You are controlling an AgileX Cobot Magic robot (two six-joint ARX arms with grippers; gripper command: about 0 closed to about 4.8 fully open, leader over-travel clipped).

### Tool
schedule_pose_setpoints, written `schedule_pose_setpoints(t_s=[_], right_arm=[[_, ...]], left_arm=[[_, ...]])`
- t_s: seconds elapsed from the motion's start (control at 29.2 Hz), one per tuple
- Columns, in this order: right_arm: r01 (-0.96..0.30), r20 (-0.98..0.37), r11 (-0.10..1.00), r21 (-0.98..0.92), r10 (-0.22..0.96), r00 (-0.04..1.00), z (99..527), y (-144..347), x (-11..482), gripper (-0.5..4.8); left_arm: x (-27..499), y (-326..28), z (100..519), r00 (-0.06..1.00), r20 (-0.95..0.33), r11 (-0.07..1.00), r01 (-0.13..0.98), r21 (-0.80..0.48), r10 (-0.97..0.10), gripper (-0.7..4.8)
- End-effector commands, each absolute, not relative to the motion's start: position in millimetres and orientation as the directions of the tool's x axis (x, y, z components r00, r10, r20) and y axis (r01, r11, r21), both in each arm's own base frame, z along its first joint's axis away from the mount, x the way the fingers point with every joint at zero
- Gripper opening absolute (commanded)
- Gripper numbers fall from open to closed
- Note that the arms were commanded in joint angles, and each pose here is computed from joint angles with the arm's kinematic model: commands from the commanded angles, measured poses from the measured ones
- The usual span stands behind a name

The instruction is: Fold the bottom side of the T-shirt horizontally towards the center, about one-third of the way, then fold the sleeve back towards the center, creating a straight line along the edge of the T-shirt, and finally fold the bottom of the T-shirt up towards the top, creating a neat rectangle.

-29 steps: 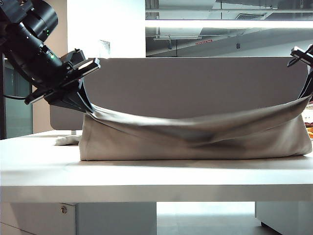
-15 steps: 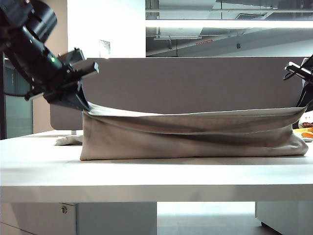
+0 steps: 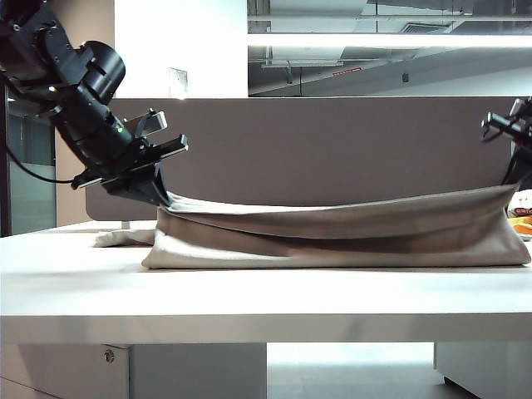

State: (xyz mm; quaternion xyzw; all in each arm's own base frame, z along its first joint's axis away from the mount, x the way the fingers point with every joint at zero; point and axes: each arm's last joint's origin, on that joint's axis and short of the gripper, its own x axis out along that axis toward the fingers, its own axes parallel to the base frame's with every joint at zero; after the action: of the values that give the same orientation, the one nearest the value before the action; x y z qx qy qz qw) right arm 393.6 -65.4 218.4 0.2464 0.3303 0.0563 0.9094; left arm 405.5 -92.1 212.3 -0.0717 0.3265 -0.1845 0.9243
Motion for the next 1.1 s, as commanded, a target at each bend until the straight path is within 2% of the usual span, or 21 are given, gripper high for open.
schedule_pose_setpoints(t_s=[0.03, 0.21, 0.45, 0.48, 0.55, 0.58, 0.69, 0.72, 0.75, 0.82, 1.06, 1.1], right_arm=[[0.061, -0.569, 0.874, 0.481, 0.259, 0.781, 214, -67, 399, -0.07], [0.055, -0.560, 0.875, 0.480, 0.258, 0.787, 207, -68, 405, -0.07], [0.033, -0.532, 0.877, 0.480, 0.261, 0.805, 218, -70, 418, -0.03], [0.030, -0.529, 0.878, 0.479, 0.261, 0.808, 220, -70, 419, 0.07], [0.025, -0.520, 0.879, 0.476, 0.259, 0.814, 224, -71, 421, 0.85], [0.022, -0.515, 0.879, 0.476, 0.258, 0.817, 225, -71, 421, 1.31], [0.022, -0.515, 0.879, 0.476, 0.258, 0.817, 224, -71, 422, 3.19], [0.021, -0.514, 0.879, 0.476, 0.259, 0.818, 224, -71, 422, 3.58], [0.021, -0.515, 0.879, 0.476, 0.259, 0.817, 224, -71, 422, 4.02], [0.023, -0.519, 0.880, 0.474, 0.259, 0.814, 223, -71, 422, 4.45], [0.064, -0.602, 0.883, 0.464, 0.262, 0.755, 215, -73, 415, 4.37], [0.067, -0.613, 0.886, 0.460, 0.261, 0.746, 214, -73, 414, 4.20]], left_arm=[[411, -92, 216, 0.730, -0.570, 0.927, 0.297, -0.230, -0.376, -0.06], [418, -93, 213, 0.745, -0.567, 0.936, 0.280, -0.212, -0.351, -0.06], [424, -94, 208, 0.747, -0.571, 0.940, 0.284, -0.189, -0.341, -0.06], [424, -94, 208, 0.748, -0.571, 0.941, 0.282, -0.187, -0.338, -0.06], [425, -94, 208, 0.753, -0.565, 0.941, 0.282, -0.185, -0.336, 0.06], [425, -94, 209, 0.756, -0.561, 0.941, 0.283, -0.184, -0.337, 0.44], [426, -94, 209, 0.768, -0.554, 0.947, 0.272, -0.174, -0.322, 2.42], [426, -93, 209, 0.771, -0.555, 0.950, 0.264, -0.168, -0.313, 3.30], [426, -93, 209, 0.774, -0.556, 0.952, 0.257, -0.163, -0.304, 3.96], [426, -93, 209, 0.775, -0.557, 0.955, 0.252, -0.158, -0.297, 4.79], [416, -91, 206, 0.706, -0.649, 0.958, 0.235, -0.164, -0.284, 4.79], [415, -91, 205, 0.694, -0.660, 0.957, 0.237, -0.169, -0.288, 4.79]])
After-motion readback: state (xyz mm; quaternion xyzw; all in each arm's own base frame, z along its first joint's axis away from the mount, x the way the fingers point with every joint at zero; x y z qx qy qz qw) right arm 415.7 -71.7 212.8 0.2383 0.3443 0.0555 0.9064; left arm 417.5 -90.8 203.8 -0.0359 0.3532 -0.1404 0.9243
